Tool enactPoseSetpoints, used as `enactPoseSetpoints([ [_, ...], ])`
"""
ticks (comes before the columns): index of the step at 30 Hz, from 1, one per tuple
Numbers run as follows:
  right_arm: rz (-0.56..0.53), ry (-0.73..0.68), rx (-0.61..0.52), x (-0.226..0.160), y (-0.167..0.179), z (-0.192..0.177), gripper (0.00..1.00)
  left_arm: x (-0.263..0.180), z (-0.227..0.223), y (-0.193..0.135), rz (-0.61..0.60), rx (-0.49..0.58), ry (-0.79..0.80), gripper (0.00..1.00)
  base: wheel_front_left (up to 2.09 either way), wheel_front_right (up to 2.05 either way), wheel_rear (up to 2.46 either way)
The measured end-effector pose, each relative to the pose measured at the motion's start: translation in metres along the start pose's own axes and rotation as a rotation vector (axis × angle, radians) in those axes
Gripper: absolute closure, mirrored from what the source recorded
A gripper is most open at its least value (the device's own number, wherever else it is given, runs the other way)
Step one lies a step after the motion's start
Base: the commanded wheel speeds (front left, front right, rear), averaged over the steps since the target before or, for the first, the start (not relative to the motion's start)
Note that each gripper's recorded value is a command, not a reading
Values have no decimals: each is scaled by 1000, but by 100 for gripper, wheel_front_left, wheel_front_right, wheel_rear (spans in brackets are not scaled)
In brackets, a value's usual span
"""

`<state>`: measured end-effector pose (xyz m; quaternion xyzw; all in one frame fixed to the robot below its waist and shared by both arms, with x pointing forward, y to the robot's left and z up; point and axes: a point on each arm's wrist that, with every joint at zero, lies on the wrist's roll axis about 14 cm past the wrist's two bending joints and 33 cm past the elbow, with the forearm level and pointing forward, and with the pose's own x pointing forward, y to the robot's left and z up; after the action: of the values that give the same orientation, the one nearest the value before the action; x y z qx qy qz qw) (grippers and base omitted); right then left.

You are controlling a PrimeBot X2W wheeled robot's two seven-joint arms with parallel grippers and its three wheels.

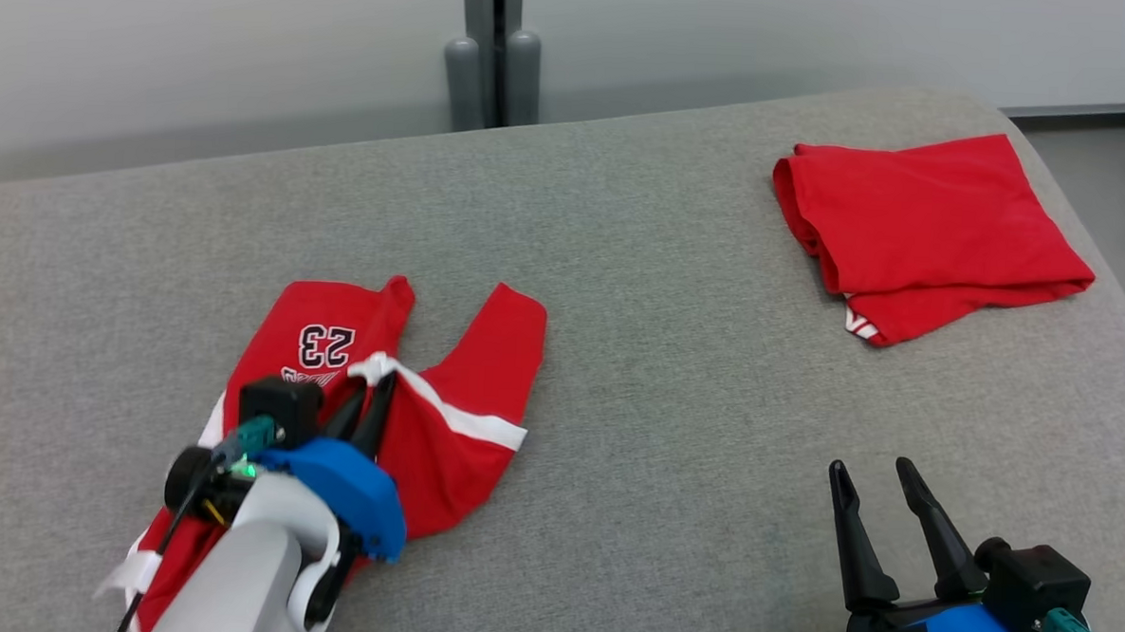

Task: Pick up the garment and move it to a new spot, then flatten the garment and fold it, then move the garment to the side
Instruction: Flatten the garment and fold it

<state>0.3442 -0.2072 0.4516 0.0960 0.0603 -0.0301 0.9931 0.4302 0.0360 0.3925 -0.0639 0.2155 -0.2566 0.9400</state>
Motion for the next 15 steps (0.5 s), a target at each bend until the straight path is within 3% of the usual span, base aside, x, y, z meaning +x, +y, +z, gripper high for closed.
enactPoseSetpoints([
  [8,-76,-25,4,-9,-24,5,0,35,77,-44,-131,95,-173,100,0,0,0],
  [15,-88,-46,5,-10,-28,9,0,31,124,-91,-241,119,-319,100,0,0,0],
])
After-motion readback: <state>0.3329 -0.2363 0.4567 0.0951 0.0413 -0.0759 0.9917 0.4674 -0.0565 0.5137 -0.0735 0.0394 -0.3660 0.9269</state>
